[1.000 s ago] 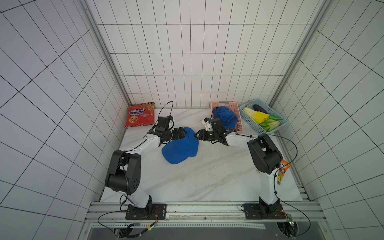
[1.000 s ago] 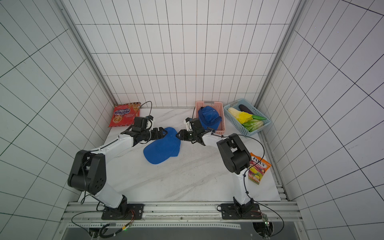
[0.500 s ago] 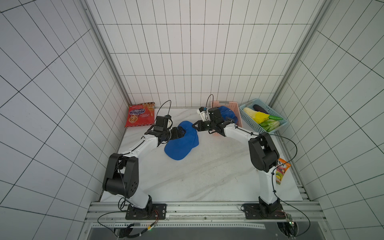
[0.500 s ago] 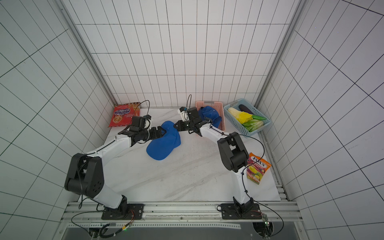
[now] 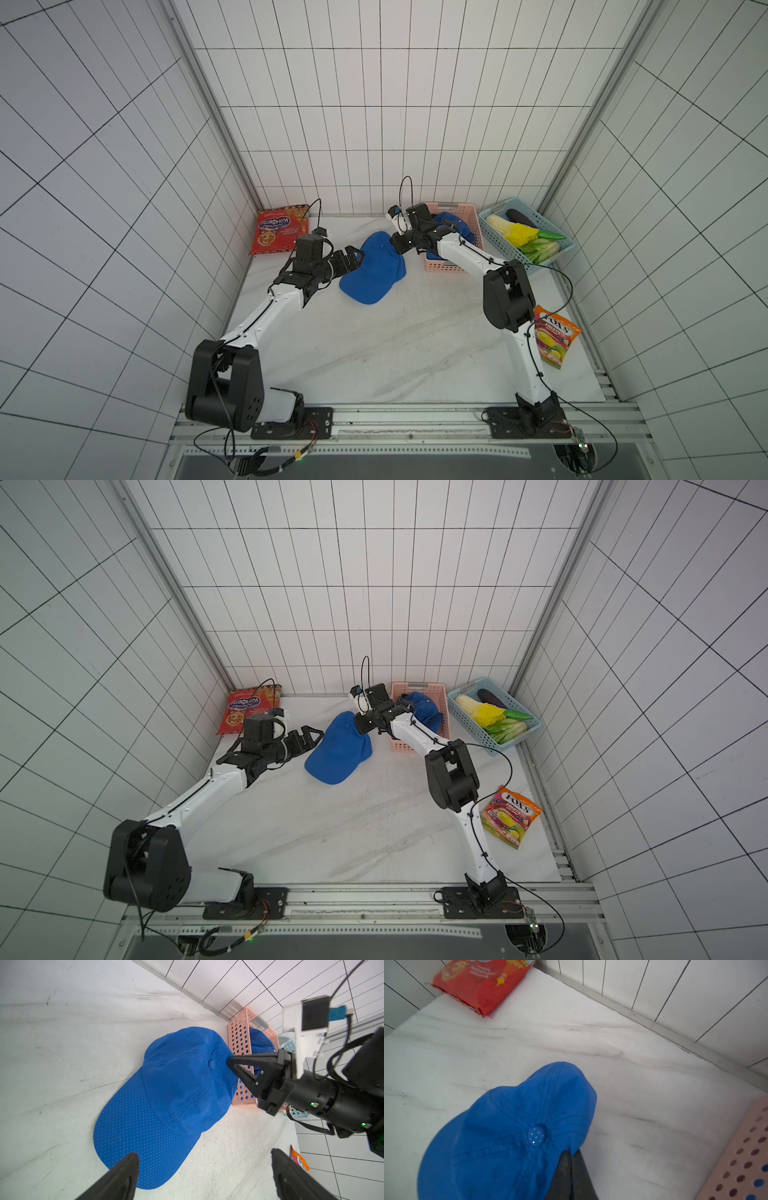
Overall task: Turn the baseball cap inside out
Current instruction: Adjust the baseball cap at the center of the board, then pick up the baseball cap from the basket.
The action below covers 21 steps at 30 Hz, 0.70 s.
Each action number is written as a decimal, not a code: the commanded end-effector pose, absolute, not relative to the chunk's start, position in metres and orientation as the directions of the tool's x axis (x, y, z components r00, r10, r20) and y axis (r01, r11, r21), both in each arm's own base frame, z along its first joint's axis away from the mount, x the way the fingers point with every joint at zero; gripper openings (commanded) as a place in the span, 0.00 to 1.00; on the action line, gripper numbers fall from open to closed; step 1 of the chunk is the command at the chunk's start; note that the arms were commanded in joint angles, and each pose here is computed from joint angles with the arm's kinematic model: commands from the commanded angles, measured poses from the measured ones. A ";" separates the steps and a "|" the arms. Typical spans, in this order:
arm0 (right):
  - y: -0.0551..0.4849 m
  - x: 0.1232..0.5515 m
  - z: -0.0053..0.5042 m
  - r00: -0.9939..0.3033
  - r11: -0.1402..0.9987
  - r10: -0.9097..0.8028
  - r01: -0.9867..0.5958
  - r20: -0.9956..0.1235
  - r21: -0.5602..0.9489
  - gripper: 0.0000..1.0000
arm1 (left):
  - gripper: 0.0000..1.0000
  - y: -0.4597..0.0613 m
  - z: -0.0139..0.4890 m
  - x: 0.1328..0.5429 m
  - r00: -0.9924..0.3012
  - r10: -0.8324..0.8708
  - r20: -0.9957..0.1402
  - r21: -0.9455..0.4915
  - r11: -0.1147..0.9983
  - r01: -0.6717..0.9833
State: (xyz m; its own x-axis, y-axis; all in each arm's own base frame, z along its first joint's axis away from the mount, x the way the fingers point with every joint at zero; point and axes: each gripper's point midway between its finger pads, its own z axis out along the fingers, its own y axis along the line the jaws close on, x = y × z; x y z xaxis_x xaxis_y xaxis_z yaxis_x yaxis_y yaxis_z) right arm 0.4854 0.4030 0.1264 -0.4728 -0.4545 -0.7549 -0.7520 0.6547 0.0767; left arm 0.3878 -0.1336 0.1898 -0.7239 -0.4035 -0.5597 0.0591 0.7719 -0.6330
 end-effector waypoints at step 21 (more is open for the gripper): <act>0.185 0.532 0.212 -0.643 0.915 0.016 -0.299 -0.765 0.271 0.93 | 0.98 -0.143 0.244 0.319 -0.430 -0.170 -0.887 -0.394 0.764 0.512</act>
